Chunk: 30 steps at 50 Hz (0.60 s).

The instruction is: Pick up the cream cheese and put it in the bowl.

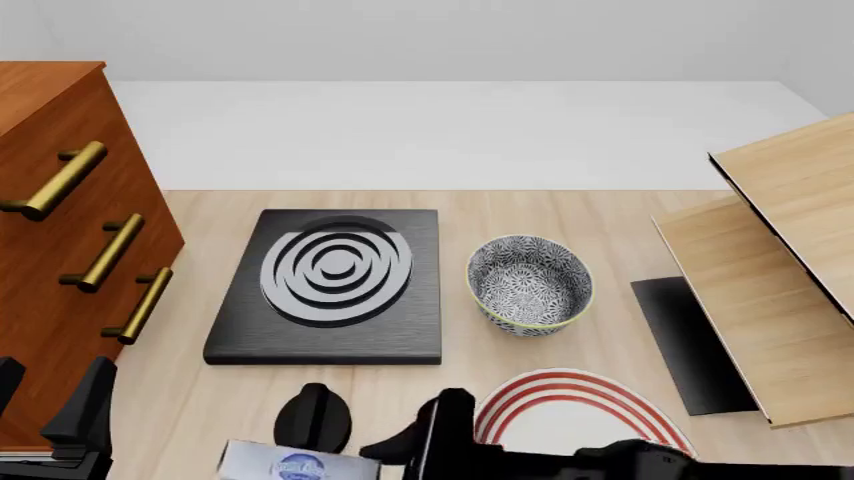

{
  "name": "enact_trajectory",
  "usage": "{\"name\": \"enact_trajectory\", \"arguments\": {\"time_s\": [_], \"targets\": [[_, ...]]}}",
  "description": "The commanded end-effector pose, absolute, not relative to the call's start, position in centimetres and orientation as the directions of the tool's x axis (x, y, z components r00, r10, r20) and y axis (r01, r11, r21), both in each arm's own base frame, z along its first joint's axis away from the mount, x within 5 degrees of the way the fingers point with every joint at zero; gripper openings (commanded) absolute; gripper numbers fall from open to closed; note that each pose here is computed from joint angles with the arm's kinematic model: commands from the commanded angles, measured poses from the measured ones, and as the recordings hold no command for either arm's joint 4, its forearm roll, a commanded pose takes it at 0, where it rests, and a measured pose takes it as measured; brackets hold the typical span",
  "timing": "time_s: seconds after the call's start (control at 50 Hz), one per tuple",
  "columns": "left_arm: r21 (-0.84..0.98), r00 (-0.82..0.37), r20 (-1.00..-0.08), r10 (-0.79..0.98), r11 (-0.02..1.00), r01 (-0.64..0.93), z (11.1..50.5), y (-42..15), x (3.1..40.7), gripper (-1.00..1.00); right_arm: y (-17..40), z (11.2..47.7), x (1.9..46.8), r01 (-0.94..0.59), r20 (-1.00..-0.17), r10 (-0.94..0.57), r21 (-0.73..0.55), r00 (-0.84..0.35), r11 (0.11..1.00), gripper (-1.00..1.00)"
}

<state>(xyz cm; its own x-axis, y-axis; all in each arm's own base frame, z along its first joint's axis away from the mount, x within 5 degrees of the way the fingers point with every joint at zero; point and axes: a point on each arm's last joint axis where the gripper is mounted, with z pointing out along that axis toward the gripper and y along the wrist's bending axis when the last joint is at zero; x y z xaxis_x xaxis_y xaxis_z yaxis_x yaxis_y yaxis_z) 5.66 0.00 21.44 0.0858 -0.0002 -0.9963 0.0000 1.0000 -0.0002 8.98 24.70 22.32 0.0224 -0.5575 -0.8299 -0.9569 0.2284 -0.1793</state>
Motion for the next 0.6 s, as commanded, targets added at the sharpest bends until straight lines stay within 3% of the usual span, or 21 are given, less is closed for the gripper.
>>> {"name": "enact_trajectory", "arguments": {"time_s": [0.02, 0.6], "targets": [[0.0, 0.086, -0.996, 0.0, 1.0, 0.0, 21.4, 0.0, 5.7, 1.0, 21.4, 25.3, 9.7, -0.933, -0.847, -0.532, -0.185, -0.007, 0.307, -1.0], [0.0, 0.086, -0.996, 0.0, 1.0, 0.0, 21.4, 0.0, 5.7, 1.0, 14.0, 29.2, 13.7, -0.794, -0.798, -0.576, -0.229, -0.178, 0.563, -1.0]]}}
